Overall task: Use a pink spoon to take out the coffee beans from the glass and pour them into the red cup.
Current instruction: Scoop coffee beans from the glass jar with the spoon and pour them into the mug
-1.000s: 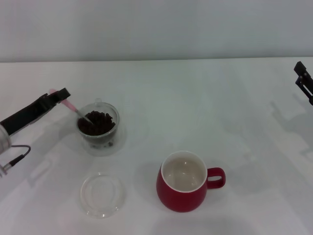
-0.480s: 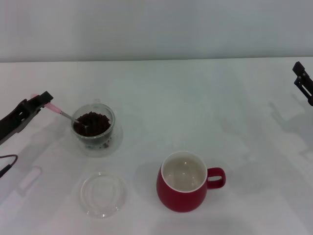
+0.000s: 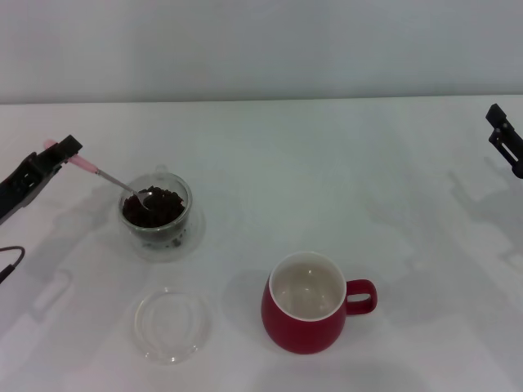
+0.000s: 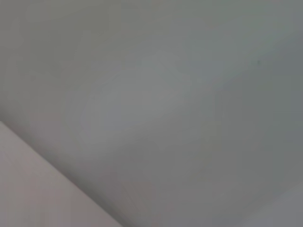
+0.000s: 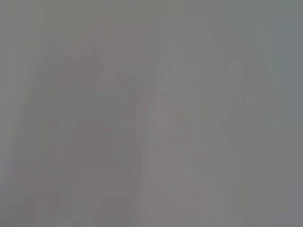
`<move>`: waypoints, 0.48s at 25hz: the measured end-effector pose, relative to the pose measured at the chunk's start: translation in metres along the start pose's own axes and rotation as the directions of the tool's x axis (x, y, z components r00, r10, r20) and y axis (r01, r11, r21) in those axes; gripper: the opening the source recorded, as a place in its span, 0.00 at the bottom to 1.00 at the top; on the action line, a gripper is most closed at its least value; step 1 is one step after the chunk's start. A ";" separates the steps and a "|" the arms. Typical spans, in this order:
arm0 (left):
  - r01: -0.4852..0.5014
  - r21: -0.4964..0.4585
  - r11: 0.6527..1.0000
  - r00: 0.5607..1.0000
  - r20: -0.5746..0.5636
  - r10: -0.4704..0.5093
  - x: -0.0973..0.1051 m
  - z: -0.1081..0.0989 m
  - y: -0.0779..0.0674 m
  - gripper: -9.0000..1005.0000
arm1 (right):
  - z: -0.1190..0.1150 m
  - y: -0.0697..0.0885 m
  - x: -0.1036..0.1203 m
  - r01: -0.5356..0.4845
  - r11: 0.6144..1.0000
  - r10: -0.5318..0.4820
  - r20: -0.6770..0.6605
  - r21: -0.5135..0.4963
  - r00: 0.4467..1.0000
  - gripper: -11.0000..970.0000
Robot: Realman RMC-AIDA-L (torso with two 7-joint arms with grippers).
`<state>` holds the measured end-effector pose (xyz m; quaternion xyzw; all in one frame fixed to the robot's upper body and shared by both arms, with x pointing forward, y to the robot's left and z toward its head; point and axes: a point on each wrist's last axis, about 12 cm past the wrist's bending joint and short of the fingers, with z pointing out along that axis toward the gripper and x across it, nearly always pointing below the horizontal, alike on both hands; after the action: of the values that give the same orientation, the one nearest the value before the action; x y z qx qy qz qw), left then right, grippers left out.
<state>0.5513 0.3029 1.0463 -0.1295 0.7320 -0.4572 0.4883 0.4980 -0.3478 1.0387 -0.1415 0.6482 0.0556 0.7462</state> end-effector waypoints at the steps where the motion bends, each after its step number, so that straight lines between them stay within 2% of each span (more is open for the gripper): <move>1: 0.000 0.003 1.000 1.000 0.002 0.000 0.000 0.000 0.000 0.14 | 0.000 0.000 0.000 0.000 1.000 0.000 0.000 0.000 1.000 0.76; 12: 0.004 0.035 0.999 1.000 0.013 -0.004 -0.002 0.000 -0.004 0.14 | 0.000 -0.002 0.000 0.001 1.000 -0.001 -0.003 0.002 1.000 0.76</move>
<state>0.5514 0.3021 1.0508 -0.1256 0.7204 -0.4699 0.4944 0.4983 -0.3493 1.0389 -0.1410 0.6493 0.0542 0.7454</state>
